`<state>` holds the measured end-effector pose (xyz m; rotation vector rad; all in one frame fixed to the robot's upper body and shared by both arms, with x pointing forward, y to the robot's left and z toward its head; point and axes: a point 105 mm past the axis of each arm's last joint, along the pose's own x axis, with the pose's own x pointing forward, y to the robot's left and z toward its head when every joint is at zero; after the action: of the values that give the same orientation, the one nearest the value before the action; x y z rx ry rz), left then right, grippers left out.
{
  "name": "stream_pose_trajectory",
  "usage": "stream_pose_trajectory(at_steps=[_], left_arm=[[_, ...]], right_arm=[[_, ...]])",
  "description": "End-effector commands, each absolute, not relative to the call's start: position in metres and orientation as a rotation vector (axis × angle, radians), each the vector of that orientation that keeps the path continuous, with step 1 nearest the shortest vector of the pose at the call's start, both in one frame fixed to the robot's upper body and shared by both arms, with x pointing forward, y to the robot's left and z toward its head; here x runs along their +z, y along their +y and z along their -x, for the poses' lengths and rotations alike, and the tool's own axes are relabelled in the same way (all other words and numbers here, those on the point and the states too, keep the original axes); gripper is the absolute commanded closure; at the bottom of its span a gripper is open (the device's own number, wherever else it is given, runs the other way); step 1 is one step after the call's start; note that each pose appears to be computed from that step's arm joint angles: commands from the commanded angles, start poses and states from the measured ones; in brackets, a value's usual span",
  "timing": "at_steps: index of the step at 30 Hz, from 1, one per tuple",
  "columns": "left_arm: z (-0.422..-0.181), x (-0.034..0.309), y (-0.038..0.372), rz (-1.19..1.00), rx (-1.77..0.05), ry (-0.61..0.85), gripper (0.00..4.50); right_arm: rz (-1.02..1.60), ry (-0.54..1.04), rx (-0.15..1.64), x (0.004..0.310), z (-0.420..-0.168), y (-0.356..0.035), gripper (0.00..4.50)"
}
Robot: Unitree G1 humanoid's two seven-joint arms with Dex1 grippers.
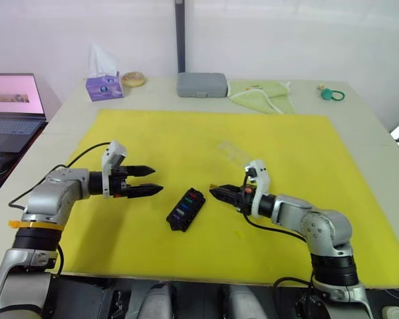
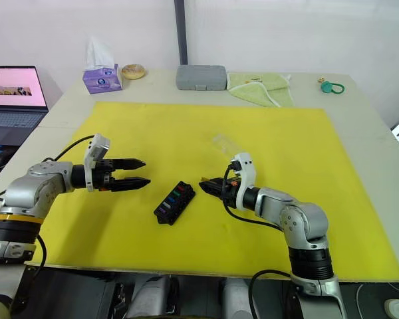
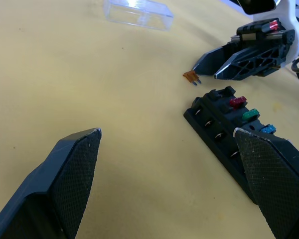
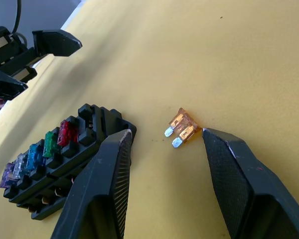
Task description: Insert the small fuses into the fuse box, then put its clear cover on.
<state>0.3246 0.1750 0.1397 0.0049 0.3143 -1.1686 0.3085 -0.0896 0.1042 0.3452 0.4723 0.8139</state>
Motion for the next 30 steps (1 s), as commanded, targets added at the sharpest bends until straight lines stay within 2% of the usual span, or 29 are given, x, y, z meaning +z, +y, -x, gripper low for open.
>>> stream_pose_trajectory(at_steps=[1, 12, 20, 30], left_arm=[[-0.325, 0.152, 0.174, -0.02, -1.177, 0.264, 0.0], [-0.324, 0.152, 0.175, -0.02, -1.168, 0.264, 0.0], [-0.325, 0.149, 0.171, -0.024, -1.176, 0.267, 0.0], [-0.322, 0.147, 0.176, -0.045, -1.164, 0.279, 0.0]], right_arm=[[-0.341, 0.464, 0.803, 0.106, -0.312, -0.09, 2.09], [-0.309, 0.528, 0.688, 0.09, -0.322, -0.108, 2.09], [-0.452, 0.512, 0.75, 0.099, -0.326, -0.088, 2.09], [-0.588, 0.59, 0.733, 0.093, -0.329, -0.081, 2.09]])
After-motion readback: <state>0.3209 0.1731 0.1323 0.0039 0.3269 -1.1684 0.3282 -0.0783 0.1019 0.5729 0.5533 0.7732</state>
